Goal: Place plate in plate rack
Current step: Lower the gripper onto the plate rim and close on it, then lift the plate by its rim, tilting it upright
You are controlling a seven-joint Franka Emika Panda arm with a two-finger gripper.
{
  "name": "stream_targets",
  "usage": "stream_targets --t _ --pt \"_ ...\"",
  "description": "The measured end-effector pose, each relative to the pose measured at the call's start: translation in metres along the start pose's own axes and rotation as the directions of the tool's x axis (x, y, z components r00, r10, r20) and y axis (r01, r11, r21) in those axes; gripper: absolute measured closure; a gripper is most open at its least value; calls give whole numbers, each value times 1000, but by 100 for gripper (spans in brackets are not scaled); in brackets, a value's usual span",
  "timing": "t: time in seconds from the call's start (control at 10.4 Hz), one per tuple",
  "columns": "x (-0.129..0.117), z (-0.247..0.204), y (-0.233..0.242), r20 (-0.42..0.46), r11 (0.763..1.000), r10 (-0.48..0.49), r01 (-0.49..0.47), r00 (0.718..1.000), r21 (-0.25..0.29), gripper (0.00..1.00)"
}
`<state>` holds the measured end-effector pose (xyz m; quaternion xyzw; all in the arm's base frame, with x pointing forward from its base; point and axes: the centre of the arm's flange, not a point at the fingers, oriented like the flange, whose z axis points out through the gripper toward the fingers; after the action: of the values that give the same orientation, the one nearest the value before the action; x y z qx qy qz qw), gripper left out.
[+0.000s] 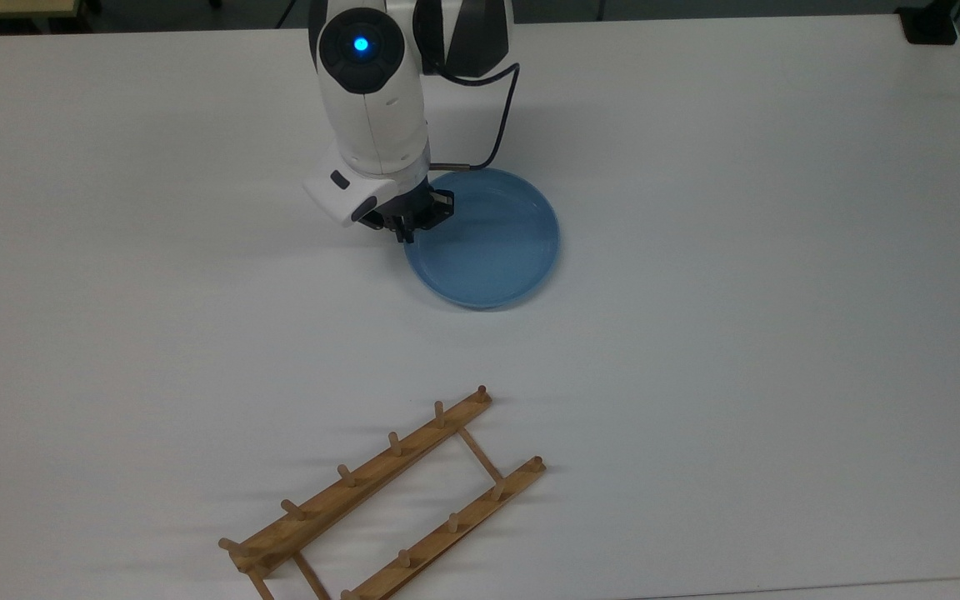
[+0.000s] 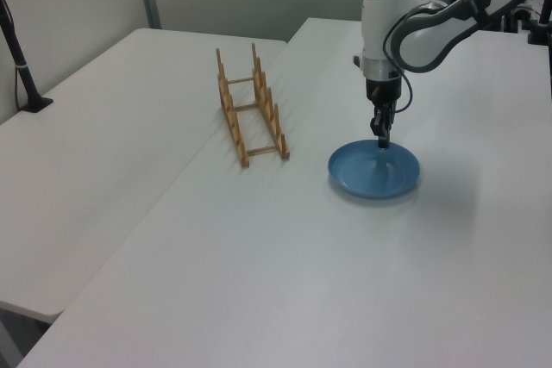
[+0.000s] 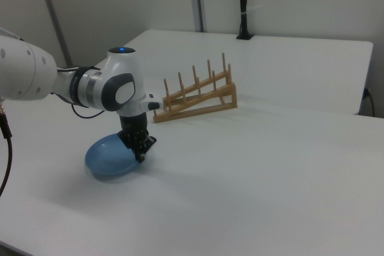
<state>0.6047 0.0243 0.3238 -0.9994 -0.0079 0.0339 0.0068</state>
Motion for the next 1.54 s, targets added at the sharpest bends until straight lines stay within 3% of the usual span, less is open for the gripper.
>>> stream_targets --t 0.48,1.34,1.54 --pt "1 -4 -11 -8 1000 17 -17 1000 5 94" --pt "19 -97 11 -185 999 51 -52 981 2 95" --pt "29 -133 14 -267 996 17 -40 964 -82 95"
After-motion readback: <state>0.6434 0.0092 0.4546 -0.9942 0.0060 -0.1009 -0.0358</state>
